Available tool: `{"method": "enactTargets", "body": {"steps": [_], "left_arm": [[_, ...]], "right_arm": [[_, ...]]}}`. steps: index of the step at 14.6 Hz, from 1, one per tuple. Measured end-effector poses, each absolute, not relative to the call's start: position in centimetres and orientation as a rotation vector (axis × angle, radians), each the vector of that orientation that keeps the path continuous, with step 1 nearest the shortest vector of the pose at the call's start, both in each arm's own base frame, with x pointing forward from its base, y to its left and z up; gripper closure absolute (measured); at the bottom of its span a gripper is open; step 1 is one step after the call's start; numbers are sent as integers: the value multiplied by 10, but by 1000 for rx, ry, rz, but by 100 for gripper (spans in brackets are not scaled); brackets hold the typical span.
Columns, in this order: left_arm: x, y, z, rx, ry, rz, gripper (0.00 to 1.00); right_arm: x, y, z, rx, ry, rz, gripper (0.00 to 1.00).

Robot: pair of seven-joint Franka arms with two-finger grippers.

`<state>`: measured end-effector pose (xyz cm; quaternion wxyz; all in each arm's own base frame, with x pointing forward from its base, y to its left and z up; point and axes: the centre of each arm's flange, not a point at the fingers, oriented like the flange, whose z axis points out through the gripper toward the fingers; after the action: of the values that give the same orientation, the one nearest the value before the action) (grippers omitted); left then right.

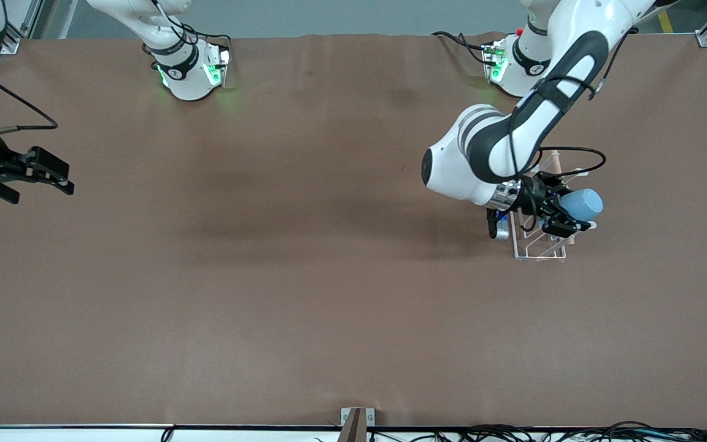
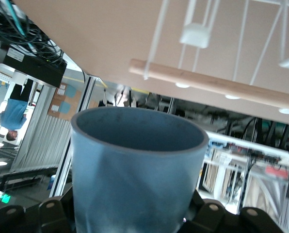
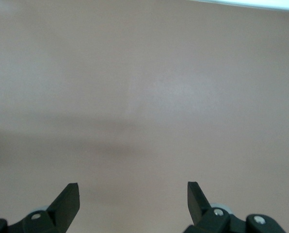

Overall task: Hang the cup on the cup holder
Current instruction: 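Tilt the blue cup with the left gripper onto a rack hook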

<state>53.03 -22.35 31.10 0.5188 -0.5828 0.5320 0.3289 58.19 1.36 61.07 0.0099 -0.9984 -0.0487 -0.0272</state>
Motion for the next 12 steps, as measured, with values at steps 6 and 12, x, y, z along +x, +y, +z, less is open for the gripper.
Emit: {"method": "enactTargets", "body": {"steps": [6, 12], "left_arm": [[520, -230, 260, -1311, 1293, 877, 21], [527, -221, 253, -1290, 1272, 879, 21]], "right_arm": [[579, 21, 582, -3124, -58, -130, 1], [569, 22, 604, -3121, 0, -201, 0]]}}
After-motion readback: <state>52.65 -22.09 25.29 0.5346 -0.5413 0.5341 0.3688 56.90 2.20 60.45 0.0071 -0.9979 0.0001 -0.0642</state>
